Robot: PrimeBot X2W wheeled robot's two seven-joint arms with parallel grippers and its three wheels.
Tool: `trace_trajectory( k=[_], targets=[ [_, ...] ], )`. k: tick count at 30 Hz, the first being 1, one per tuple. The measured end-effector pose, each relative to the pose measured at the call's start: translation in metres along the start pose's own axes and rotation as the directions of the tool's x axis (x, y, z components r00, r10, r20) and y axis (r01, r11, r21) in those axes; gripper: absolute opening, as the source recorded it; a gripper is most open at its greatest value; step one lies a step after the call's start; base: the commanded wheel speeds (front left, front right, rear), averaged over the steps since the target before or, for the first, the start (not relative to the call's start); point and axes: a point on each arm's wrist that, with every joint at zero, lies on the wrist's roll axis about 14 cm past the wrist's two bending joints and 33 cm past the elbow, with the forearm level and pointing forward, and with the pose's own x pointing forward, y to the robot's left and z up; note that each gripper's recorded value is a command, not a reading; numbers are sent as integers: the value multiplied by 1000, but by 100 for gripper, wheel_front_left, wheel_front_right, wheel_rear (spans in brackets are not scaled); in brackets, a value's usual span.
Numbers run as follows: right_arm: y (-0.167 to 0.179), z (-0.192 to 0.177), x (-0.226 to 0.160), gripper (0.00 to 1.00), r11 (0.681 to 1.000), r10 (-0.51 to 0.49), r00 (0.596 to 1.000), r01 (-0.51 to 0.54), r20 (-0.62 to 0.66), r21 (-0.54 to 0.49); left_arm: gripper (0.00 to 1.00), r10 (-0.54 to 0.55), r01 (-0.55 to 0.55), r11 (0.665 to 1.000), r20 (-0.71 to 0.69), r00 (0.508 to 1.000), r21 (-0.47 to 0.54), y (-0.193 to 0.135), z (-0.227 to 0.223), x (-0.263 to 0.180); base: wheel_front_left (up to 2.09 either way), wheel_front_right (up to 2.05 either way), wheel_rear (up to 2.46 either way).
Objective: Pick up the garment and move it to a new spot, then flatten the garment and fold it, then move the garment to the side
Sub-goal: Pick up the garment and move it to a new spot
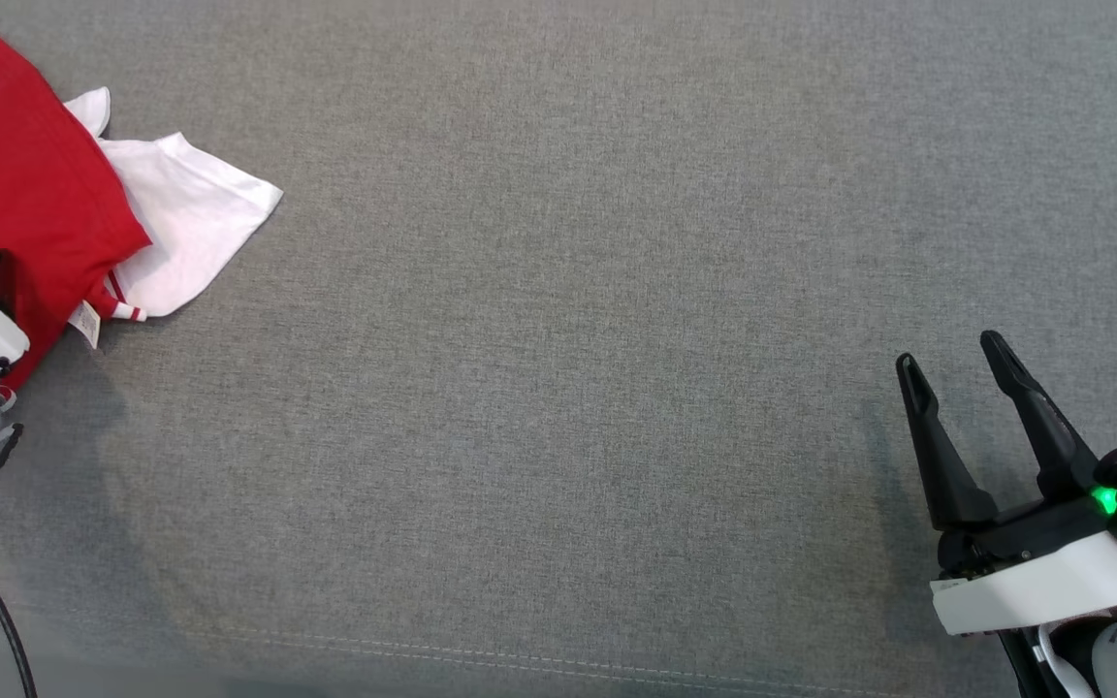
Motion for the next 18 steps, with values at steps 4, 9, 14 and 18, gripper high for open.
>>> trace_trajectory(
  k=[4,9,14,18],
  targets=[
    [-3,1,6,100,1000,10,1000,-10,10,-8,100,17,-19,1000,-91,996,-21,1,-31,10,0,0,0],
    [-5,0,8,100,1000,18,1000,-18,9,-15,21,18,-23,999,-143,990,-31,-3,-49,15,0,0,0],
    [-6,4,11,100,1000,20,1000,-19,19,-22,0,14,-18,1000,-135,991,-26,-6,-49,16,0,0,0],
    [-7,9,10,100,999,15,999,-14,32,-28,0,5,-6,1000,-80,997,-10,-8,-30,13,0,0,0]
  ],
)
